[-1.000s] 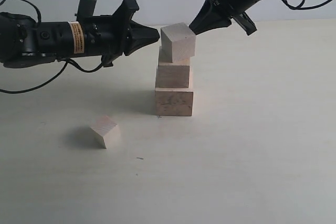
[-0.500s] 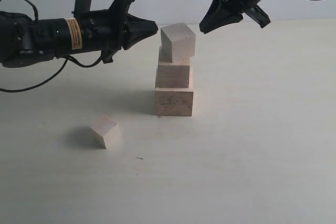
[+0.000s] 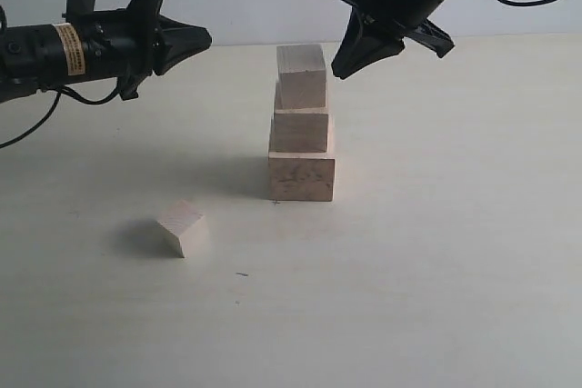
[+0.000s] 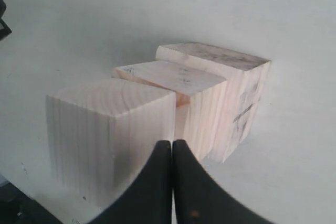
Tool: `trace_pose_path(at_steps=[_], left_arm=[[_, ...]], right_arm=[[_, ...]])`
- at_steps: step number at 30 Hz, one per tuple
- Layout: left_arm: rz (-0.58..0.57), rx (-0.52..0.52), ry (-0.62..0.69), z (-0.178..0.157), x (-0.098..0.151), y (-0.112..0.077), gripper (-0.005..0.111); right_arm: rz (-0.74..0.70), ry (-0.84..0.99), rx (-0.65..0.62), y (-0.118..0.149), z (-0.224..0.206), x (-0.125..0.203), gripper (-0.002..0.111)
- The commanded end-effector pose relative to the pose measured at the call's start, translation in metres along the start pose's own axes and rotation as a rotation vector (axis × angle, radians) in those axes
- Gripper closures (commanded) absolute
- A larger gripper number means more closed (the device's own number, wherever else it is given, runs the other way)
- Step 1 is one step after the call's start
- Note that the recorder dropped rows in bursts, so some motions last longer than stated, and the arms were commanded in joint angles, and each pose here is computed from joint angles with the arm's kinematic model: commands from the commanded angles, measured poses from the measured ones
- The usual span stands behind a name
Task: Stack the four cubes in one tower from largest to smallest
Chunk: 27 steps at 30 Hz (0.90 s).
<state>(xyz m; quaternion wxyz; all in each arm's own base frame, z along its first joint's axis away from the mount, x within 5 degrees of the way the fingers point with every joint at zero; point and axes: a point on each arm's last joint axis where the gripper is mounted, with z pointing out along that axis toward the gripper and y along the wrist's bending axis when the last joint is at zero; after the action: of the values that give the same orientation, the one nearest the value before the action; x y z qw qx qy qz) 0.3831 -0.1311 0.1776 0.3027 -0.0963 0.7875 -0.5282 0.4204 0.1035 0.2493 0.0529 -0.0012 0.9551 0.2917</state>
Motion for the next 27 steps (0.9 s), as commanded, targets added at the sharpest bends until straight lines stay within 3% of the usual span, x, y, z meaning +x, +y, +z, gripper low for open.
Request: trace_pose_path(at_steps=[1, 15, 20, 27], left_arm=[[0.021, 0.009, -0.004, -0.002, -0.003, -0.004, 0.107], [0.023, -0.058, -0.025, -0.002, -0.005, 0.002, 0.107], [0.036, -0.056, -0.011, -0.002, -0.004, 0.001, 0.107], [0.091, 0.015, 0.163, 0.000, 0.016, -0.005, 0.107]], right_arm=[[-0.006, -0.012, 0.002, 0.002, -0.005, 0.002, 0.108], [-0.030, 0.012, -0.038, 0.021, 0.005, 0.007, 0.108], [-0.027, 0.015, 0.031, 0.016, 0.006, 0.007, 0.108], [-0.045, 0.015, 0.089, 0.011, 0.005, 0.007, 0.108]])
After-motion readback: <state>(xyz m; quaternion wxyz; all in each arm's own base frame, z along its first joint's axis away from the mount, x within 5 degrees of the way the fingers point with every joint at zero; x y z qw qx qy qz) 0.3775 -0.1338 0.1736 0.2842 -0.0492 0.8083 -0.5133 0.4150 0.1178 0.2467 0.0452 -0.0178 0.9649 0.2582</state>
